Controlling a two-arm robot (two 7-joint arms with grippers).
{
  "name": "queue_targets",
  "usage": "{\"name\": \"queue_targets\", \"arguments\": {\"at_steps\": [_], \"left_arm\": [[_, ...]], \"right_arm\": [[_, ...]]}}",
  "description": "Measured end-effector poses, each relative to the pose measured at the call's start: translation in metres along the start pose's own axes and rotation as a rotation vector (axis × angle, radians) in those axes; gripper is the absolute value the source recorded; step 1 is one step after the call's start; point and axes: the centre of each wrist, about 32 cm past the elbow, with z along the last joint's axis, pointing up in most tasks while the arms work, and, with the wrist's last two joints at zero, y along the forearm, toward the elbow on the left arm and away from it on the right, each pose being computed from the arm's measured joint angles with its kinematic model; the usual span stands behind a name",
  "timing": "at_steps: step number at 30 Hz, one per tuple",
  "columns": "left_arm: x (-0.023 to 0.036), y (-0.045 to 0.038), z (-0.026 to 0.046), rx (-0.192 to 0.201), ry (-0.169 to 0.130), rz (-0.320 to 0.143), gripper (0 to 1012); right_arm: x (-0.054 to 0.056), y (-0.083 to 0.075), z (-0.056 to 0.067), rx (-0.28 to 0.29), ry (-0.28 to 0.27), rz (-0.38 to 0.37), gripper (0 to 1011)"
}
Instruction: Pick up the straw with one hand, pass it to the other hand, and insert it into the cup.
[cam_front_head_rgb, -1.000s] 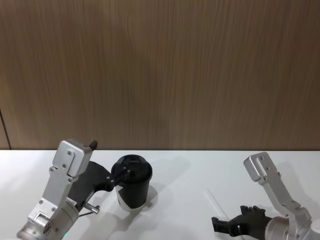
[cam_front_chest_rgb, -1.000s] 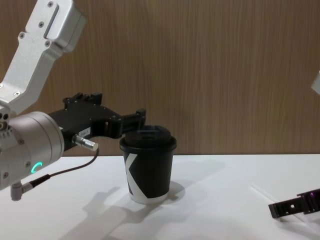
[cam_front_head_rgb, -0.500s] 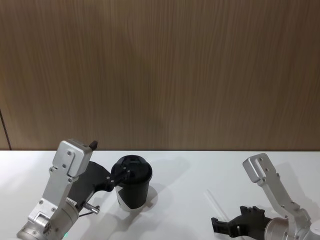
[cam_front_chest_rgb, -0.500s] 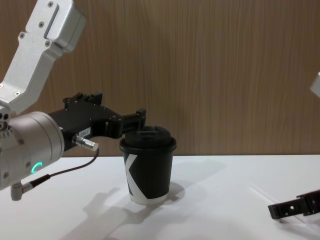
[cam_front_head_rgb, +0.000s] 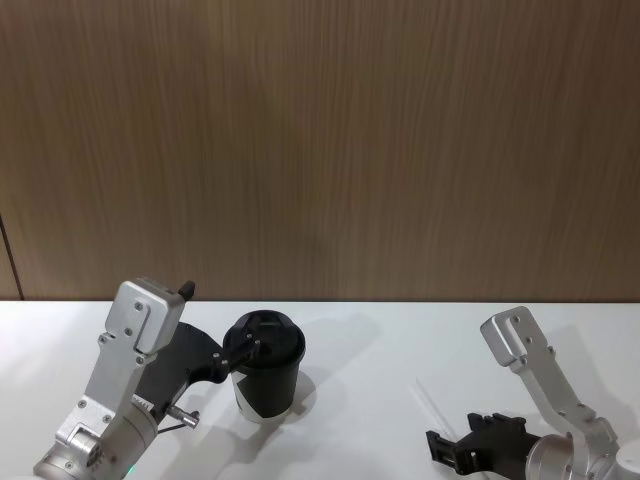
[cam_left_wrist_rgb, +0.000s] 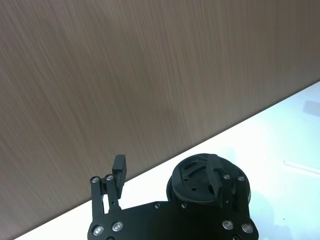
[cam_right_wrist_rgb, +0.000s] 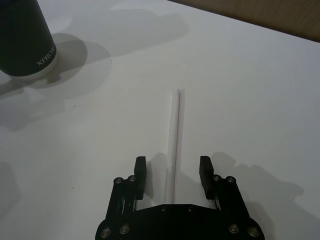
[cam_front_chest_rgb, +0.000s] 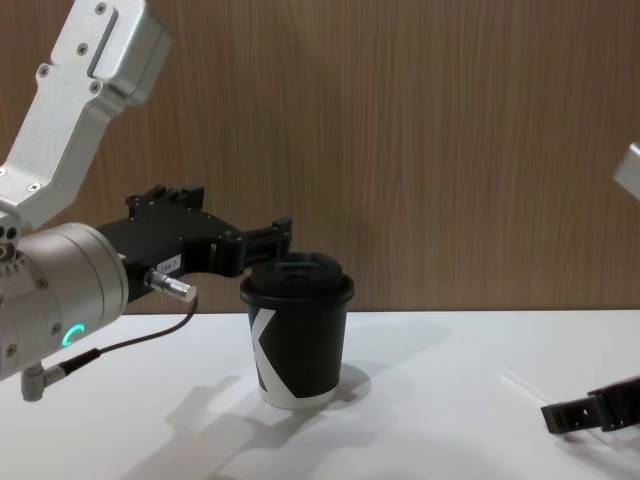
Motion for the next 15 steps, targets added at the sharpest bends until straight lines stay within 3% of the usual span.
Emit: {"name": "queue_targets", "arguments": {"at_steps": [15], "left_arm": [[0.0, 0.0, 0.0, 0.0, 0.0, 0.0, 1003]], "right_arm": [[0.0001, 0.0001, 0.0011, 0.004, -0.01, -0.009, 222]]}}
